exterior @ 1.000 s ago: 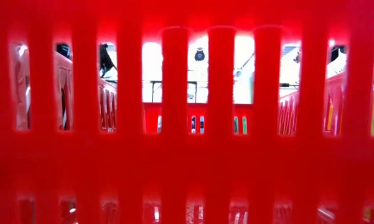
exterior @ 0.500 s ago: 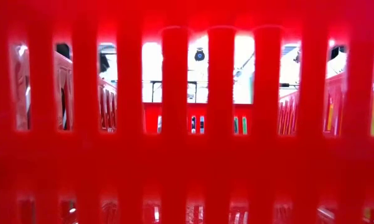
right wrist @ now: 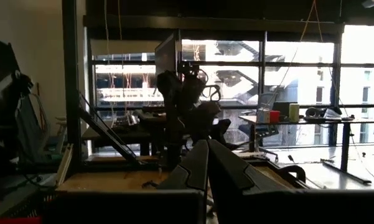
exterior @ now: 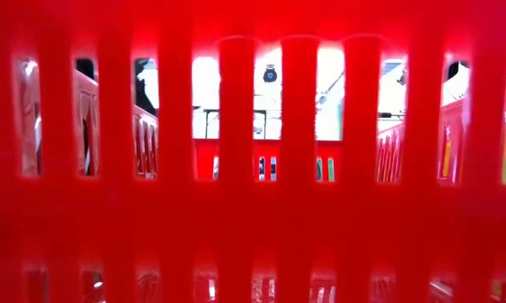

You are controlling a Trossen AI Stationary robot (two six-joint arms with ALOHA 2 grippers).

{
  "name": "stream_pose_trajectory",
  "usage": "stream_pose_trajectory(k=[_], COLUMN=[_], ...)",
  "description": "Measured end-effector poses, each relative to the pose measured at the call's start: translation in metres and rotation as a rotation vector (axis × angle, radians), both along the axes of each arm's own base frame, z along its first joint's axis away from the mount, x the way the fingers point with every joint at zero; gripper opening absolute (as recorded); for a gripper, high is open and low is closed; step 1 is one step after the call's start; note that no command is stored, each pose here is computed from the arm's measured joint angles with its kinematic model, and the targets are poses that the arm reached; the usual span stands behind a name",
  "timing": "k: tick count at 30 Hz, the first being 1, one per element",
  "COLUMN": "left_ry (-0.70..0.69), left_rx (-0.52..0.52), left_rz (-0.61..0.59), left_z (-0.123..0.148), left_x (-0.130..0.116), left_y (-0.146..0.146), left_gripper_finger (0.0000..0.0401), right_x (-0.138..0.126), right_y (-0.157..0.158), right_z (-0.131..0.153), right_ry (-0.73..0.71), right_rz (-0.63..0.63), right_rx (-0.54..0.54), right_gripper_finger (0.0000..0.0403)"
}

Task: Pick & Place Travel size toiletries
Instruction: Put the blue shave cream into the red bin

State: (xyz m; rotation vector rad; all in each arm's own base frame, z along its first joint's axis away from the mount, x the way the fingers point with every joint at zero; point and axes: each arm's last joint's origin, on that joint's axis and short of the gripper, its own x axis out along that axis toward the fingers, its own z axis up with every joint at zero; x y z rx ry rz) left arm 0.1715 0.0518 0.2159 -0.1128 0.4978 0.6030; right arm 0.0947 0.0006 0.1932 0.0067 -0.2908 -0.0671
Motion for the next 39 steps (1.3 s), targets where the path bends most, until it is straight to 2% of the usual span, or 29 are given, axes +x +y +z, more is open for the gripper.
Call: stream_pose_trajectory(k=[6,10,14,19,21,25,28,30,39], left_ry=[0.034,0.05,-0.004,-0.176,-0.186,-0.185,-0.179,-0.172,-0.178], left_rx=[0.141,0.178,0.192,0.192,0.223,0.234,0.238,0.237,0.221], left_rz=[0.059,0.015,-0.02,-0.099,-0.112,-0.116,-0.119,-0.12,-0.165], left_z=[0.001,0.001,-0.005,-0.024,-0.025,-0.023,-0.023,-0.024,-0.024], left_x=[0.004,0.005,0.006,0.004,0.003,0.004,0.004,0.004,0.005], left_y=[-0.019,-0.028,-0.034,-0.036,-0.036,-0.036,-0.036,-0.036,-0.037], left_gripper_finger=[0.0135,0.0135,0.0135,0.0135,0.0135,0.0135,0.0135,0.0135,0.0135], right_x=[0.001,0.009,0.017,0.028,0.033,0.05,0.068,0.082,0.152], right_y=[-0.004,-0.004,-0.002,0.003,0.004,0.006,0.009,0.011,0.022], right_z=[-0.001,-0.009,-0.009,-0.004,-0.005,-0.005,0.0,0.004,0.04], right_ry=[-0.018,0.046,0.046,0.0,0.012,0.081,0.11,0.14,0.13], right_rz=[-0.065,-0.112,-0.117,-0.083,-0.086,-0.172,-0.23,-0.239,-0.214], right_rx=[0.277,0.404,0.436,0.428,0.448,0.533,0.58,0.572,0.568], right_gripper_finger=[0.0002,0.0002,0.0002,0.0002,0.0002,0.0002,0.0002,0.0002,0.0002])
